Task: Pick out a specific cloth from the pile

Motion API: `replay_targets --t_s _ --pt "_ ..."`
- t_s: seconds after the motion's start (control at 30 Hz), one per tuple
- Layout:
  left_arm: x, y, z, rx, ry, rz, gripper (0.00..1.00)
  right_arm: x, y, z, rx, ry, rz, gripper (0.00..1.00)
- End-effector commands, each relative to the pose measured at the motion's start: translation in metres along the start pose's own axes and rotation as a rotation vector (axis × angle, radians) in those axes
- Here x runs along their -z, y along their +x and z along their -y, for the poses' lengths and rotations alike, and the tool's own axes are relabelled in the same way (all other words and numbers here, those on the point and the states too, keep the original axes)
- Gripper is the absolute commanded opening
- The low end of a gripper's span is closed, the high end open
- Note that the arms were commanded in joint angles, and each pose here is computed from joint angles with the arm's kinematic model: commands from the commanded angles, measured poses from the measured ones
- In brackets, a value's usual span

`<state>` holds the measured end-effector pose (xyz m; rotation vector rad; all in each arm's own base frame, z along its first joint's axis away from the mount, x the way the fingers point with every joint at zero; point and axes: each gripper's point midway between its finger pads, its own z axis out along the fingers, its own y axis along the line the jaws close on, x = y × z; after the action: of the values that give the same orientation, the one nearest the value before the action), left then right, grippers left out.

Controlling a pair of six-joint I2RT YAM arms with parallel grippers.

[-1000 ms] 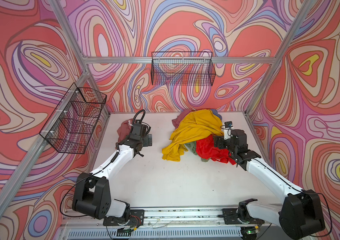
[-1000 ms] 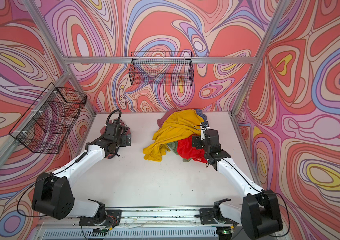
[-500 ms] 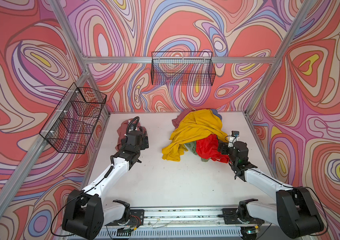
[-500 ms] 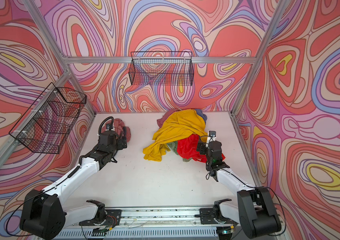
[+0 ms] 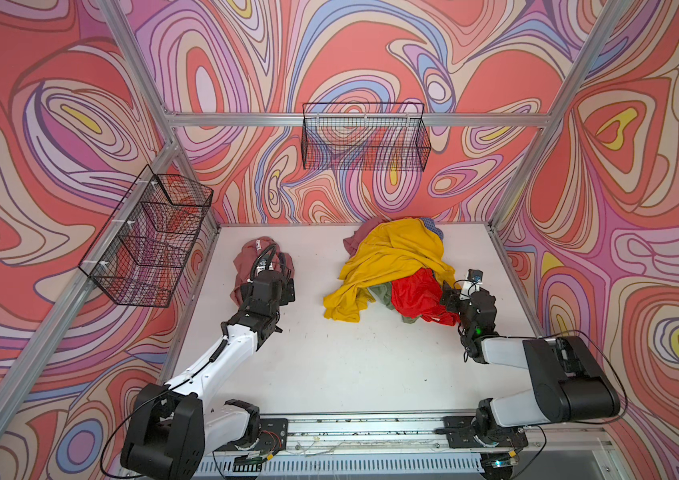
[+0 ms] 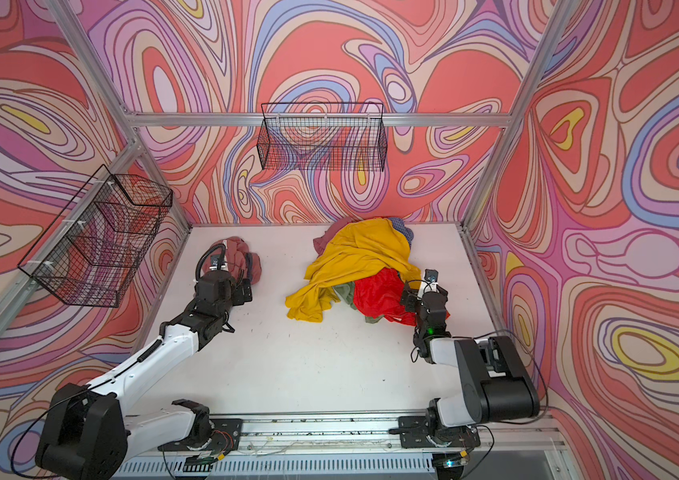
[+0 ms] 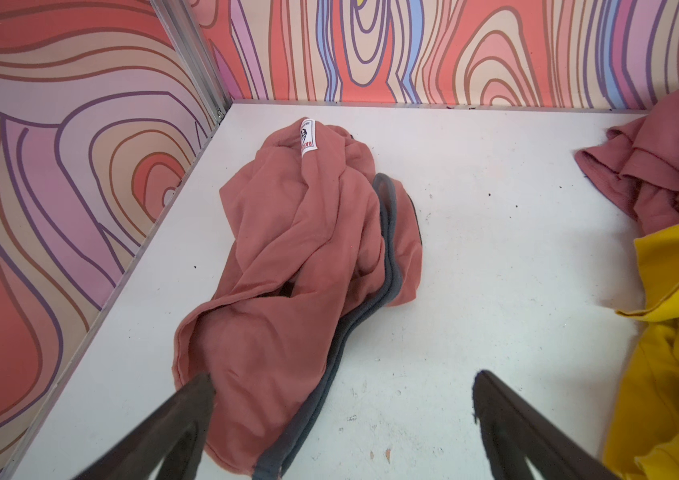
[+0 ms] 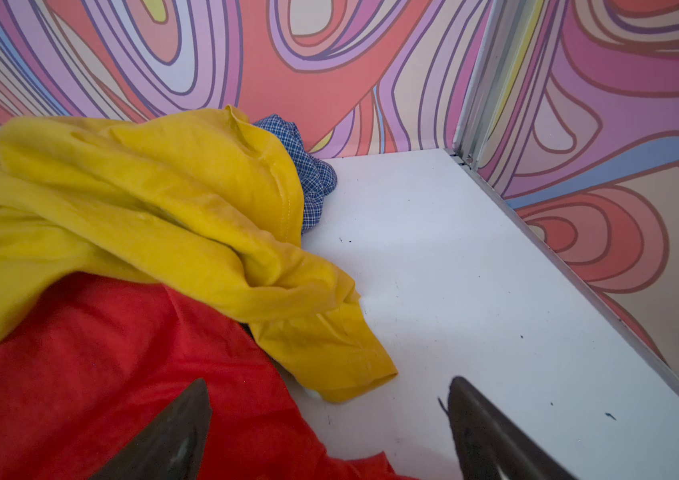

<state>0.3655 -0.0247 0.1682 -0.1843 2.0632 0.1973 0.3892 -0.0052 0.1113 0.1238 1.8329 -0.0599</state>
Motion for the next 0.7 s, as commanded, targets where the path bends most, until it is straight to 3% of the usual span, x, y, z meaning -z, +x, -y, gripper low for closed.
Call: replay_targets --t_s 0.0,0.43,0.47,0.67 --pt "0.004 -0.009 -0.006 -0.002 -0.029 0.061 1.00 -0.011 -0.016 -0.004 0.025 -0.022 0.080 0.92" --pt "-0.012 -0.009 -0.016 -0.099 -0.111 0.188 1.00 -0.041 0.010 -0.011 0.035 -0.080 -0.015 0.98" --pt "-0.018 0.009 -0.020 -0.118 -0.125 0.163 1.00 -0.042 0.012 -0.009 0.028 -0.078 -0.032 0.98" --pt "-0.044 0.030 -0.031 -0.090 -0.086 0.185 0.96 -0.045 0.012 -0.005 0.009 -0.074 -0.039 0.98"
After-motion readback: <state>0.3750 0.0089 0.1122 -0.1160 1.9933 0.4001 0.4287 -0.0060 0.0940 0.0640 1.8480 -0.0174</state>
